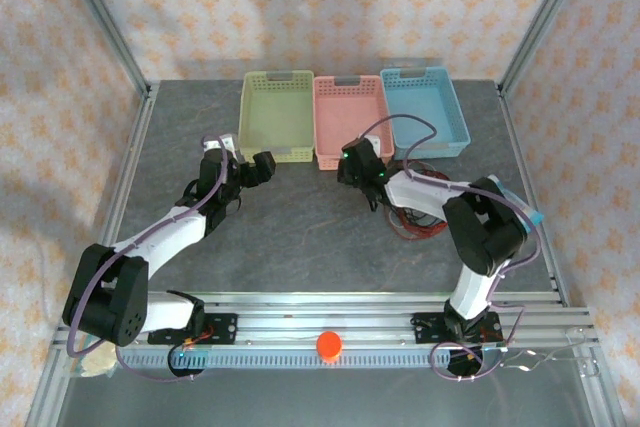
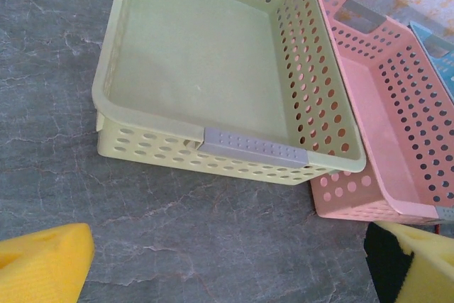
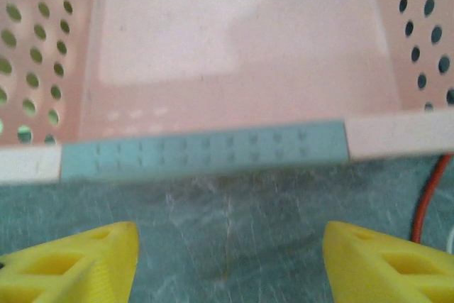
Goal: Untangle the cables
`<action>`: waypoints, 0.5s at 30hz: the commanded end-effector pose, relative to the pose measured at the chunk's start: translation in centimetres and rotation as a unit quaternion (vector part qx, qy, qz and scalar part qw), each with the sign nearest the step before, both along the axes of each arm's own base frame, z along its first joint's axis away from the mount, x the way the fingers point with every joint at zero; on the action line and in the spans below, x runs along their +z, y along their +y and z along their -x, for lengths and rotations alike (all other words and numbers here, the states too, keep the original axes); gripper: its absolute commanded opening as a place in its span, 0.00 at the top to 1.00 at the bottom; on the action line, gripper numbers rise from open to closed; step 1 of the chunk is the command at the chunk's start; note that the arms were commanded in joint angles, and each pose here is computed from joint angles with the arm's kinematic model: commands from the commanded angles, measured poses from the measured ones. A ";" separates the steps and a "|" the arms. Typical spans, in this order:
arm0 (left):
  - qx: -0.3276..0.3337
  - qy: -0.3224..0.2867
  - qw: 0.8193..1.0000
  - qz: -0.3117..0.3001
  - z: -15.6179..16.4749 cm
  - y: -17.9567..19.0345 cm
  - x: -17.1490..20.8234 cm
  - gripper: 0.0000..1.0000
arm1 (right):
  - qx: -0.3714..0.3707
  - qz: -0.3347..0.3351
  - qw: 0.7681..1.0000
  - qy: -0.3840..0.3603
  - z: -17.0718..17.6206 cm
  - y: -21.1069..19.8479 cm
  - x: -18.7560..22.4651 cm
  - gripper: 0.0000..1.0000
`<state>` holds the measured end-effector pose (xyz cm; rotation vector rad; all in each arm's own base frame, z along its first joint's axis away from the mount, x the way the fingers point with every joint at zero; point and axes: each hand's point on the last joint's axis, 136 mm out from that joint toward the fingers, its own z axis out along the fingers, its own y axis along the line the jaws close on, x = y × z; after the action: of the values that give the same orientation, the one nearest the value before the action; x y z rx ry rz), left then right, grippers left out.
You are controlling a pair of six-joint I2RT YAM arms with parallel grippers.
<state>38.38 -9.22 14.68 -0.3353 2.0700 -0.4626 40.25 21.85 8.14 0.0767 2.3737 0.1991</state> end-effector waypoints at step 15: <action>-0.008 -0.025 1.000 0.008 -0.1 -0.6 1.8 0.01 | -0.007 -0.004 0.999 -0.031 -3.7 0.7 1.7 0.29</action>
<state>38.35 -9.30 14.73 -0.3321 2.0691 -0.4642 43.04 22.68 9.20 0.0845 2.3352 0.2130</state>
